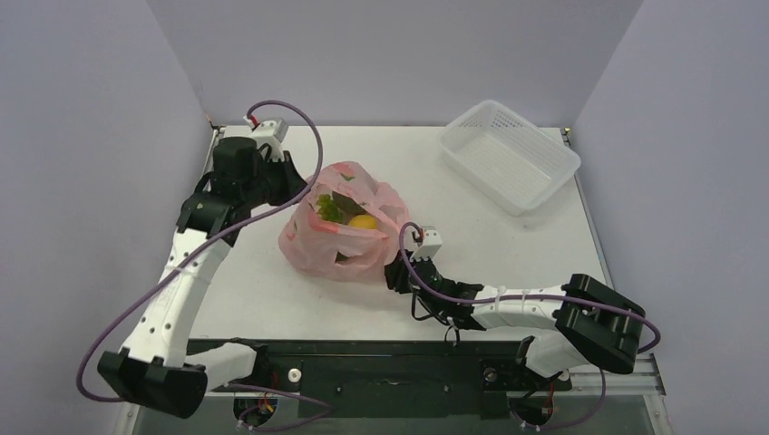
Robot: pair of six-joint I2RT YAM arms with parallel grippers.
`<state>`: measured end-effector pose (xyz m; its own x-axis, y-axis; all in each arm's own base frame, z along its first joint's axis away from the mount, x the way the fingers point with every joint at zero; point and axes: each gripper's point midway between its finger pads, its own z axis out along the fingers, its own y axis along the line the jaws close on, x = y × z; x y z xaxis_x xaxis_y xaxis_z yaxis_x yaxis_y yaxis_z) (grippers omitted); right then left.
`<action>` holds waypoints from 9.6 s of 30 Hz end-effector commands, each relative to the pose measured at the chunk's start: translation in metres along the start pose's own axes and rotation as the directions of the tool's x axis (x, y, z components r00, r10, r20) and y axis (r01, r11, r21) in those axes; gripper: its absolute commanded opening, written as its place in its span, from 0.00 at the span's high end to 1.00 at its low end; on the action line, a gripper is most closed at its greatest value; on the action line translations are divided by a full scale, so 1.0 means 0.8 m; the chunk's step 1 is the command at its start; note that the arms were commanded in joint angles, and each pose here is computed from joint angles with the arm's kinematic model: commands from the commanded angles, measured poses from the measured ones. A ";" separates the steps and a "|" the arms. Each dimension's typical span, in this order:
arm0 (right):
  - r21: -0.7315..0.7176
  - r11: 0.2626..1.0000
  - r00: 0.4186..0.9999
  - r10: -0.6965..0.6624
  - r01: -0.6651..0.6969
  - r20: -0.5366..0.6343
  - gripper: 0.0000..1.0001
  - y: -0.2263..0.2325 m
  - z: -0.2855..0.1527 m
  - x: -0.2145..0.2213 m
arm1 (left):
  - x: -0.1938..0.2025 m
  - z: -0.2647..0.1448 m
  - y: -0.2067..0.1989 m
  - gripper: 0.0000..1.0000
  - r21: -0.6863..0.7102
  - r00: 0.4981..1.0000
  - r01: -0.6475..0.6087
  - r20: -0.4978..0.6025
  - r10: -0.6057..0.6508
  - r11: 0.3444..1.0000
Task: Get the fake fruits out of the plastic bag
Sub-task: Adjust the plastic bag at the center of the board, then take out the fake fruit from the plastic bag, then place the fake fruit in the bin.
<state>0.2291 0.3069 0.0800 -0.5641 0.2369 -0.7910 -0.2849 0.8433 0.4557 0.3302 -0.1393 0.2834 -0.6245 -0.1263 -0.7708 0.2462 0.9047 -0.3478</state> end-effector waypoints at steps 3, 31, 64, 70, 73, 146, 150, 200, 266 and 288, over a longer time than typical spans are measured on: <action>-0.104 0.994 0.997 -0.035 0.042 0.071 0.51 0.041 -0.024 -0.053 | 0.010 -0.081 -0.025 0.59 0.073 0.996 0.024 0.079 -0.030 0.997; -0.607 0.734 0.949 -0.286 0.304 0.131 0.46 0.276 -0.101 -0.060 | 0.117 -0.170 -0.039 0.03 0.192 0.970 0.209 0.081 -0.228 0.959; -0.410 0.893 0.982 -0.154 0.184 0.106 0.55 0.148 -0.085 -0.105 | 0.218 -0.120 -0.095 0.03 0.425 0.928 0.366 -0.234 -0.291 0.828; -0.329 0.933 0.989 -0.124 0.145 0.082 0.52 0.118 -0.083 -0.096 | 0.212 -0.115 -0.104 0.03 0.344 0.914 0.399 -0.220 -0.340 0.850; -0.277 0.953 0.990 -0.100 0.122 0.095 0.45 0.099 -0.083 -0.103 | 0.210 -0.111 -0.111 0.03 0.285 0.899 0.428 -0.231 -0.372 0.858; 0.071 0.979 0.980 -0.195 0.192 0.048 0.44 0.083 0.106 -0.088 | 0.260 -0.124 -0.082 1.00 0.268 0.926 0.376 -0.147 -0.348 0.887; 0.116 0.972 0.977 -0.209 0.203 0.039 0.40 0.072 0.126 -0.084 | 0.252 -0.129 -0.077 1.00 0.256 0.928 0.372 -0.123 -0.352 0.892; 0.119 0.968 0.966 -0.232 0.219 0.111 0.95 0.071 0.102 -0.128 | 0.270 -0.114 -0.073 1.00 0.224 0.924 0.377 -0.151 -0.350 0.899; 0.786 0.588 0.982 0.123 -0.191 0.146 1.00 -0.422 0.026 -0.389 | 0.234 -0.119 -0.090 1.00 0.249 0.931 0.366 -0.101 -0.351 0.897; 0.798 0.601 0.987 0.154 -0.051 -0.053 0.44 -0.446 0.049 -0.326 | 0.244 -0.124 -0.070 1.00 0.205 0.935 0.354 -0.095 -0.341 0.913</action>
<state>0.5036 -0.0366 0.0796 -0.6676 0.3573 -0.6532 0.4943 0.8688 -0.0299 0.1213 -0.1826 0.1931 -0.7598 -0.3671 -0.5366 0.1528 0.7014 -0.6962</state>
